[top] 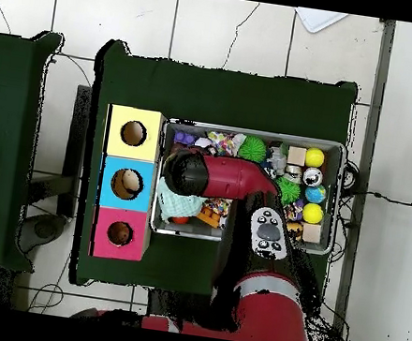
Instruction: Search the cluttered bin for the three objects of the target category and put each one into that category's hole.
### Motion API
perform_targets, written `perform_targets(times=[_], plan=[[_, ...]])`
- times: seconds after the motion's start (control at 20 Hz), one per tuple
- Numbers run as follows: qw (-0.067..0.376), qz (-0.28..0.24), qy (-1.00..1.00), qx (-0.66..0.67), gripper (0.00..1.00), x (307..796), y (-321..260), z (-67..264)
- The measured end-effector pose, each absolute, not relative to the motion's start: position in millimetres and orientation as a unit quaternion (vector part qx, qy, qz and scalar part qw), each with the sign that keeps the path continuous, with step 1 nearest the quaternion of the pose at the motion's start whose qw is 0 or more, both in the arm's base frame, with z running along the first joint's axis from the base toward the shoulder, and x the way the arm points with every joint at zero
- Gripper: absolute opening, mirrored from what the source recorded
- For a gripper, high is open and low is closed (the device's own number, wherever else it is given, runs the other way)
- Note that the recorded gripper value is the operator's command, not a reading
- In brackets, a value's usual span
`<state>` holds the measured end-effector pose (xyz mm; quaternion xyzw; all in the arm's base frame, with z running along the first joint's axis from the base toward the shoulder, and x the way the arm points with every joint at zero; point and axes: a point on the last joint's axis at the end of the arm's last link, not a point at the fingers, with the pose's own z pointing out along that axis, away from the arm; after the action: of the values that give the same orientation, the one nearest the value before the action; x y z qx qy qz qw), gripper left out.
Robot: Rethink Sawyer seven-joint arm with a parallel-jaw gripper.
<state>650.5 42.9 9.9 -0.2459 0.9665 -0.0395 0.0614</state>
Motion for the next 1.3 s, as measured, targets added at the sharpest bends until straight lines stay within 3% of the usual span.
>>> perform_targets(times=[1.3], plan=[[0.015,-0.003,0.981,-0.196,1.0,625.0,46.1,-6.5]])
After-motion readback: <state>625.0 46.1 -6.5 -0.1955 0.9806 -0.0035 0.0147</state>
